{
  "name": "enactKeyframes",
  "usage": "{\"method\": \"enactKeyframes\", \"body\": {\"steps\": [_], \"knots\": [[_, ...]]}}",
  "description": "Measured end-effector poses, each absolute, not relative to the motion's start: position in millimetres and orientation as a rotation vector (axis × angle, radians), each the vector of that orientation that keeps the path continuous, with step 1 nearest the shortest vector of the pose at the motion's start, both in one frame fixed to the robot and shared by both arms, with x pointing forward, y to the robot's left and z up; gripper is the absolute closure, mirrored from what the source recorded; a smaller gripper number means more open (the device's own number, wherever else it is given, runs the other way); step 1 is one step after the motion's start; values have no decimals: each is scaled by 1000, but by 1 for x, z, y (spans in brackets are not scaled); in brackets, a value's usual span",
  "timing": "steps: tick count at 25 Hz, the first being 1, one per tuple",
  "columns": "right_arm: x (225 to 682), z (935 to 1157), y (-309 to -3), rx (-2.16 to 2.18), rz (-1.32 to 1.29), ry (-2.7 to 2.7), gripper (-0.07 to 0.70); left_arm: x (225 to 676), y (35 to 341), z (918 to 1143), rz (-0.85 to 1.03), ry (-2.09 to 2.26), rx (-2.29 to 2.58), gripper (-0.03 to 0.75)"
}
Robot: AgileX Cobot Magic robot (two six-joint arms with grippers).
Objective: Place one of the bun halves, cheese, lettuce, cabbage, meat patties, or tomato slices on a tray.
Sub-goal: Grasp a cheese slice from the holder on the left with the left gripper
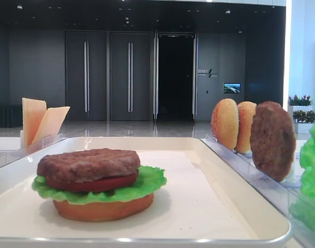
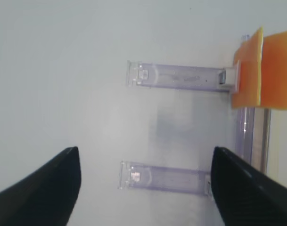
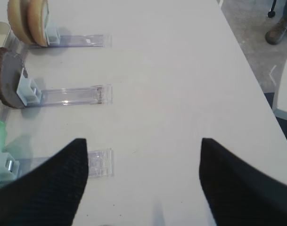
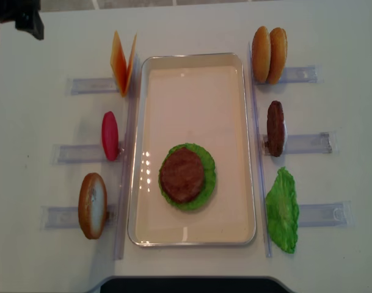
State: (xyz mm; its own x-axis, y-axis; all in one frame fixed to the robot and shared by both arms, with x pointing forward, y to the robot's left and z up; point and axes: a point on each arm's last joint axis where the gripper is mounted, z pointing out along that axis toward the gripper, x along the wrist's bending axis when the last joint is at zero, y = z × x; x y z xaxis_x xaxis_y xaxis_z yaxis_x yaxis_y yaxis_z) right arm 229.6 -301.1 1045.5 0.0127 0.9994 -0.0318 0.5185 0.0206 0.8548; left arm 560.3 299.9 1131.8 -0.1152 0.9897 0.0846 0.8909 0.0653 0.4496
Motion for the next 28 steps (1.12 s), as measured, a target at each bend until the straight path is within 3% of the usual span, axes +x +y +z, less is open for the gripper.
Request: {"method": "enactKeyframes", "body": {"steps": [13, 23, 28], "knots": [[230, 1045, -301, 1585, 864, 1593, 128, 648, 304, 1111, 622, 2175, 1920, 55], [230, 1045, -301, 1585, 864, 1593, 128, 670, 303, 1079, 544, 2229, 1937, 55], [230, 1045, -301, 1585, 864, 1593, 128, 671, 303, 1075, 537, 2235, 1942, 55]]}}
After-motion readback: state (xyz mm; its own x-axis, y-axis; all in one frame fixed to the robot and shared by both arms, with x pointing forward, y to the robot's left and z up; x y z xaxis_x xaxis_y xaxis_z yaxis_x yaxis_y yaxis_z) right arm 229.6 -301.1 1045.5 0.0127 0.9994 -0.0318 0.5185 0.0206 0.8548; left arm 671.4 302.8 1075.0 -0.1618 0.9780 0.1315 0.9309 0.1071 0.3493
